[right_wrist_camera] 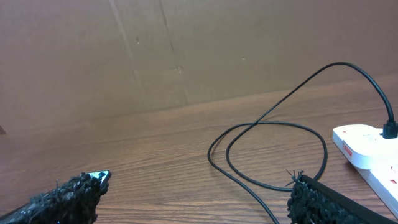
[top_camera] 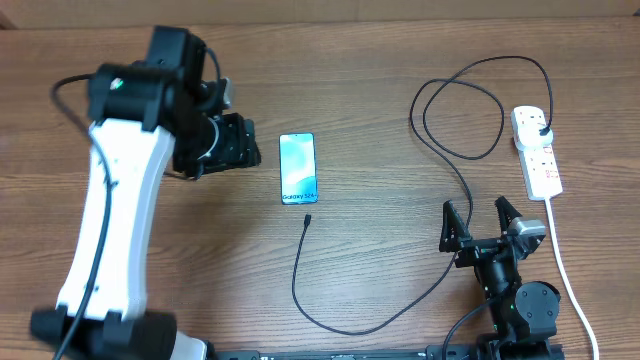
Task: Plug charger to phone and switch on socket
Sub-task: 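Move the left gripper over the phone and lower onto it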
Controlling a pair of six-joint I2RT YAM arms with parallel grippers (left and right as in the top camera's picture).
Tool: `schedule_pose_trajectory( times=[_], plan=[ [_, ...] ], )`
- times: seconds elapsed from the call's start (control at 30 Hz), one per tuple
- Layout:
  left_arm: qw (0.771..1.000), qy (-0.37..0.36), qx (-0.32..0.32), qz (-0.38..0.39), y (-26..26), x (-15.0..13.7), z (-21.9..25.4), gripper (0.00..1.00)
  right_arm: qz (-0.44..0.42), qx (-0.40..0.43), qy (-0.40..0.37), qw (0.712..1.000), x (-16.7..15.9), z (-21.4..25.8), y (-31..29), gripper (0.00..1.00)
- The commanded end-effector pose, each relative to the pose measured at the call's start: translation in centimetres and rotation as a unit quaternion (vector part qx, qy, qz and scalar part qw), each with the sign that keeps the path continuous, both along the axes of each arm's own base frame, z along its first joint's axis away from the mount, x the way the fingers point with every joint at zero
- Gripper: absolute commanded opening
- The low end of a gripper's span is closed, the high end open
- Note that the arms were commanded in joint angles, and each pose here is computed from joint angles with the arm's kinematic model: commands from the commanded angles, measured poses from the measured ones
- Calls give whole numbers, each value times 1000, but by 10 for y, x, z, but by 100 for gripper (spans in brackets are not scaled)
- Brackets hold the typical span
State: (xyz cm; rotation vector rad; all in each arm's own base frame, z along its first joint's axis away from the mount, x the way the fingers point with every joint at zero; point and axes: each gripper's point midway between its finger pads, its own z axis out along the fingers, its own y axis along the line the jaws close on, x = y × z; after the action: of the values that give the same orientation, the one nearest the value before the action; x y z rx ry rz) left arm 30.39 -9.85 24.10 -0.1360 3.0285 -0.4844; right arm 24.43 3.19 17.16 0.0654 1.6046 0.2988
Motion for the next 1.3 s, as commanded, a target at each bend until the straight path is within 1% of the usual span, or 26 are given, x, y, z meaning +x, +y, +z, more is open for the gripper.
schedule_pose_trajectory(
  times=[0.0,0.07,0.17,0.23,0.4,0.53,0.57,0.6,0.63,0.67,0.7,0.73,0.97,1.13,1.27],
  plan=[
    [996,71,-53,-2,-24,0,-17,4,-1,3,-3,1000,0,-1,0,100],
    [994,100,-46,-13,-32,-2,-31,4,-1,3,-3,1000,0,-1,0,100],
    [991,124,-21,-38,-43,-5,-49,4,-1,3,-3,1000,0,-1,0,100],
    [991,124,-5,-57,-53,-4,-58,4,-1,3,-3,1000,0,-1,0,100],
    [991,108,1,-80,-82,0,-70,4,-1,3,-3,1000,0,-1,0,100],
    [993,89,40,-68,-85,9,-79,4,-1,3,-3,1000,0,-1,0,100],
    [993,83,51,-60,-84,12,-81,6,-1,3,-3,1000,0,-1,0,100],
    [994,79,57,-52,-84,16,-84,27,-1,3,-3,1000,0,-1,0,100],
    [994,73,58,-49,-86,19,-85,56,-1,3,-3,1000,0,-1,0,100],
    [995,68,56,-49,-88,23,-87,79,-1,3,-3,1000,0,-1,0,100],
    [995,62,54,-49,-90,26,-88,96,-1,3,-3,1000,0,-1,0,100],
    [996,57,52,-50,-92,29,-88,100,-1,3,-3,1000,0,-1,0,100],
    [996,24,68,-43,-90,46,-94,100,-1,3,-3,1000,0,-1,0,100],
    [991,18,128,36,-68,54,-102,100,-1,3,-3,1000,0,-1,0,100],
    [990,14,129,49,-69,59,-117,100,-1,3,-3,1000,0,-1,0,100]
  ],
)
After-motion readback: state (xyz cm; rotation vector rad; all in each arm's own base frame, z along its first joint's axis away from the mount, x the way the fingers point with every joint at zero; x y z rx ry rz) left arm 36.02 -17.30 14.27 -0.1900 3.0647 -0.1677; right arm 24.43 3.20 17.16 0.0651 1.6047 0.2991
